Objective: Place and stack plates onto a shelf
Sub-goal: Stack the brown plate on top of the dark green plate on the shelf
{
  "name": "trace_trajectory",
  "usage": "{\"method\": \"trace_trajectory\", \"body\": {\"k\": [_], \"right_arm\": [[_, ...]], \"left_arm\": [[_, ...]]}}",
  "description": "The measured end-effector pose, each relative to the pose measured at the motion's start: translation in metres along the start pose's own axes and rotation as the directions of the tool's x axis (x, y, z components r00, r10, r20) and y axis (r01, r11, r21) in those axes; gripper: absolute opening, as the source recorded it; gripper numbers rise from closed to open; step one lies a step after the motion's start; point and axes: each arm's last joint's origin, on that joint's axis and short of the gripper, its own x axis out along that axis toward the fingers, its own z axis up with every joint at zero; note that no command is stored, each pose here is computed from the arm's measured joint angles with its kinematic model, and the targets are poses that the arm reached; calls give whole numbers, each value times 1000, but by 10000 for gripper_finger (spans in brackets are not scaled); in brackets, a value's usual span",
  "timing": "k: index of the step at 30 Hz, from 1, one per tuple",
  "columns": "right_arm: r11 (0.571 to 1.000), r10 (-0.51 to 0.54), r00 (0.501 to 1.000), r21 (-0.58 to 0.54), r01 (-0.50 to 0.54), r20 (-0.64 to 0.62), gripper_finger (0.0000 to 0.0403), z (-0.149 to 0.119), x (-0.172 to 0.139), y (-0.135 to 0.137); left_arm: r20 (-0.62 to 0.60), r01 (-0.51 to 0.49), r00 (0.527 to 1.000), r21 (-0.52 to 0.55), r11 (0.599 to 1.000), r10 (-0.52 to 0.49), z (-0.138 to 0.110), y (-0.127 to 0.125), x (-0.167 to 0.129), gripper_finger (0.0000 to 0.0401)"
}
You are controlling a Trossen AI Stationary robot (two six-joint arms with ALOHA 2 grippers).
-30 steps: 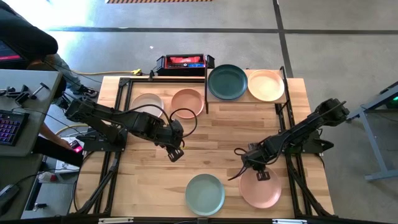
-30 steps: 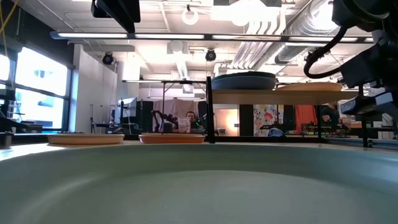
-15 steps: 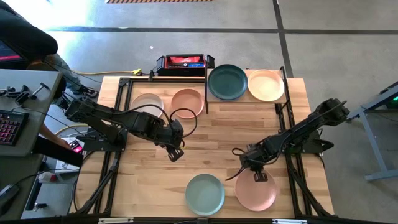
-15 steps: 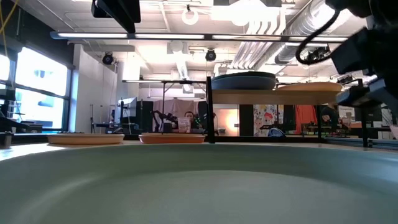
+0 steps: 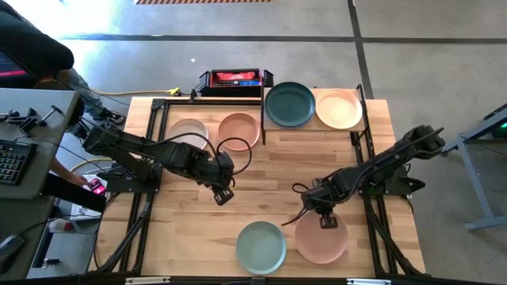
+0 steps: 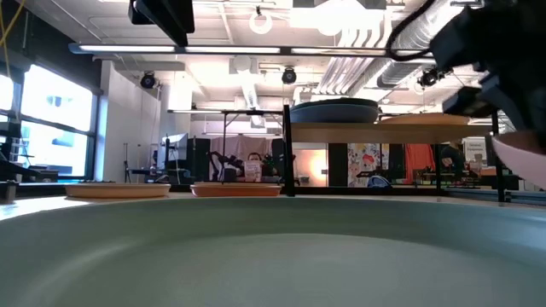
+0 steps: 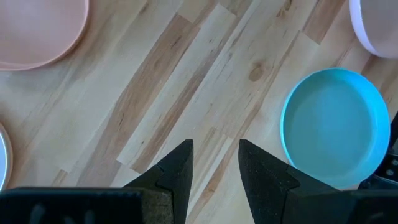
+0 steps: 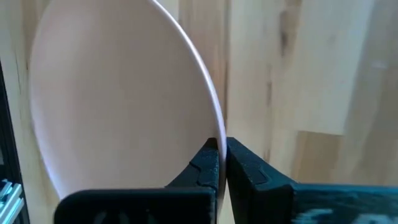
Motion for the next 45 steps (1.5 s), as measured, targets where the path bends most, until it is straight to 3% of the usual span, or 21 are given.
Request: {"method": "trace_trajectory", "body": {"k": [10,14,28,38,41,45], "right_arm": [[996,-92,995,4,92,43,0,26,-49,-10],[992,-125,989,17,124,80,0,36,-72,-18],[971,-208,945,171,168,251,0,60,-159,-66],[884,-418,791,400,242,446,0,54,-250,-128],[828,-513,708,496,261,485,0,46,-275,-148],[755,-602,593,623,206,534,0,36,-299,-173]], "left_arm": [[18,-57,998,6,998,57,-1,3,0,115],[-10,-139,990,21,990,139,-6,9,-1,115],[-4,-416,909,72,906,418,-4,39,-3,115],[-23,-529,842,161,833,539,7,67,-8,115],[-21,-548,827,185,816,561,12,76,-8,115],[-19,-564,813,219,796,582,20,88,-8,115]]}}
